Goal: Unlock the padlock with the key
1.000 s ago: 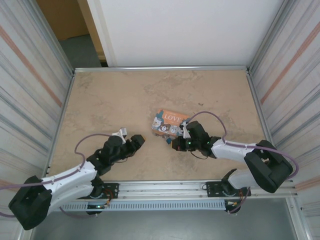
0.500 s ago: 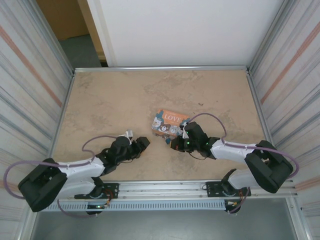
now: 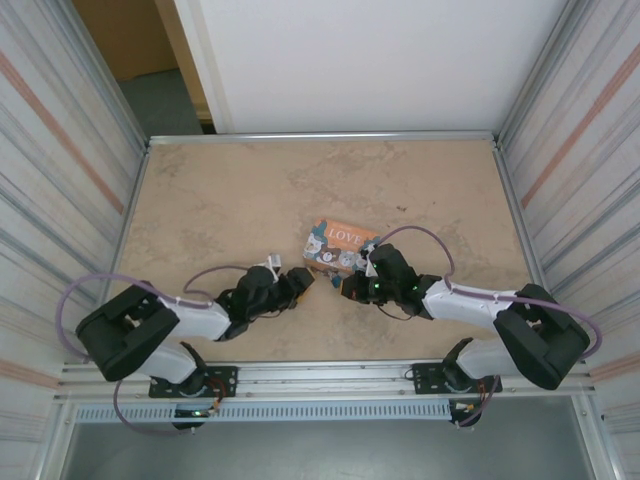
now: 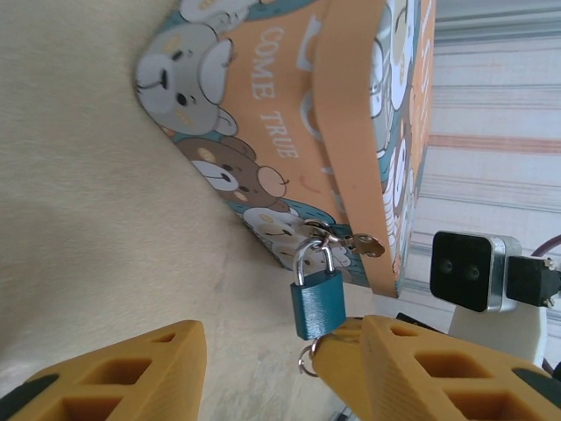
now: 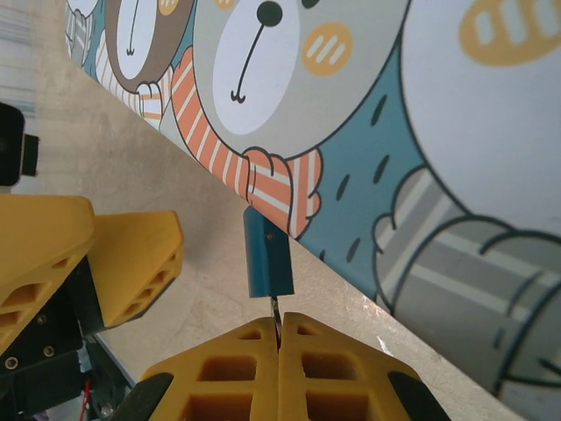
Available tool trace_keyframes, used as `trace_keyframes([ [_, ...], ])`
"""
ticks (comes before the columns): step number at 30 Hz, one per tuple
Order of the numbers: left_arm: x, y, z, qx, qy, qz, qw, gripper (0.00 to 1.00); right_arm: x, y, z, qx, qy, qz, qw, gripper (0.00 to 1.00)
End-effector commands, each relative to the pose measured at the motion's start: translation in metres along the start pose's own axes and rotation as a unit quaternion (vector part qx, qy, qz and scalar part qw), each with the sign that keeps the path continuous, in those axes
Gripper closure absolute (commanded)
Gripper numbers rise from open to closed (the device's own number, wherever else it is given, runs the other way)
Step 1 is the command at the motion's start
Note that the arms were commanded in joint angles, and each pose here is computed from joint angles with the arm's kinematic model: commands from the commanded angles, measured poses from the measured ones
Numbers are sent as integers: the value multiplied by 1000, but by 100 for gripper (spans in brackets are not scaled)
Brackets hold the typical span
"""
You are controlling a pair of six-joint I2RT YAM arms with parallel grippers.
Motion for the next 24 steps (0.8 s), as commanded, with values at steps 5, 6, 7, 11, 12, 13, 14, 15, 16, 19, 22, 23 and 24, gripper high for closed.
trace_keyframes([
  [5, -26, -5, -22, 33, -77, 12, 996, 54, 4, 5, 21, 2, 31, -10, 999, 100],
  [6, -30, -6, -23, 38, -84, 12, 996, 55, 4, 4, 22, 2, 31, -9, 999, 100],
  [7, -33, -7, -22, 43, -89, 13, 995, 56, 4, 5, 22, 2, 32, -9, 999, 100],
  [11, -41, -13, -18, 69, -114, -6, 991, 63, 4, 5, 24, 1, 35, -8, 999, 100],
  [12, -42, -14, -17, 73, -117, -10, 990, 64, 4, 5, 24, 1, 34, -8, 999, 100],
  [13, -44, -16, -14, 79, -112, -7, 990, 64, 4, 5, 23, 1, 34, -8, 999, 100],
  [14, -45, -16, -13, 77, -111, -7, 991, 64, 5, 5, 23, 1, 34, -9, 999, 100],
  [15, -46, -17, -12, 78, -109, -7, 991, 64, 5, 5, 23, 0, 34, -10, 999, 100],
  [16, -46, -18, -12, 80, -109, -5, 991, 64, 5, 5, 23, 1, 34, -10, 999, 100],
  [19, -49, -19, -11, 83, -107, 0, 991, 64, 4, 5, 23, 0, 34, -10, 999, 100],
  [22, -52, -21, -12, 85, -108, 4, 990, 64, 4, 5, 24, 0, 37, -9, 999, 100],
  [23, -54, -21, -12, 87, -108, 4, 990, 64, 4, 5, 24, -2, 38, -9, 999, 100],
  [24, -55, -22, -13, 87, -109, 5, 990, 64, 4, 5, 25, -2, 39, -9, 999, 100],
])
Point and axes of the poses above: each hand's point on the last joint's axis, 136 mm out from that joint toward the fingers, its own x axis back along the fingers, its own z axis along the line the jaws close on, y = z × x, the point moved 6 cm from there along x, back along the fingers, and after that the axes turned 12 degrees about -x, right-handed, at the moved point
